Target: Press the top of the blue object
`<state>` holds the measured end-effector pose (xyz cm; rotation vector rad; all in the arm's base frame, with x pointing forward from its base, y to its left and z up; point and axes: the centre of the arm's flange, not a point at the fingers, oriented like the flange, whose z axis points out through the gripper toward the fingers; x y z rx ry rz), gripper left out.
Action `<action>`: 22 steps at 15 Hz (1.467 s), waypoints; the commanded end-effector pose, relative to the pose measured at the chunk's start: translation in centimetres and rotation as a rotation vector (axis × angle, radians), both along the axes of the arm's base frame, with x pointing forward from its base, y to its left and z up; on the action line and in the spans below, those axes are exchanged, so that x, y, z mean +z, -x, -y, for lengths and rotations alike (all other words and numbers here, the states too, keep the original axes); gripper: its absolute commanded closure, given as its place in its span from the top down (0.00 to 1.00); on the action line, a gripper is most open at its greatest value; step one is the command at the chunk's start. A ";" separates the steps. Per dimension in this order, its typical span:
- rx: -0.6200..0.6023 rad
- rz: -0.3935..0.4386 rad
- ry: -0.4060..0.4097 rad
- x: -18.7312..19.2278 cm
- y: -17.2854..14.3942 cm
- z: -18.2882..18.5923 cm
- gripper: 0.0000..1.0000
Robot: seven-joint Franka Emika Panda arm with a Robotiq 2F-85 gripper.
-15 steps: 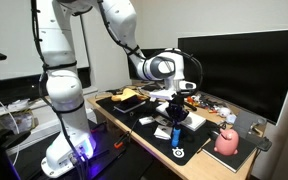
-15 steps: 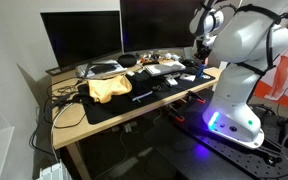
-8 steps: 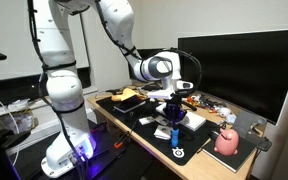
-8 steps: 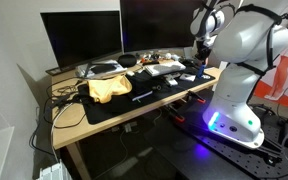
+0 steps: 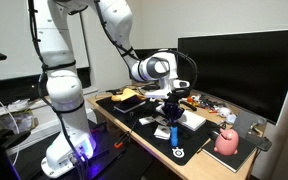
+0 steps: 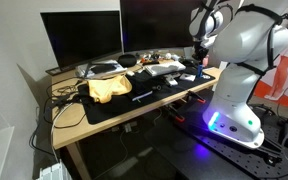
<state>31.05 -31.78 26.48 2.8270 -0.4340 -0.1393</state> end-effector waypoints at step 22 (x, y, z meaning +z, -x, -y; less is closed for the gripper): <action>-0.183 0.088 -0.100 0.3 2.6 1.2 0.00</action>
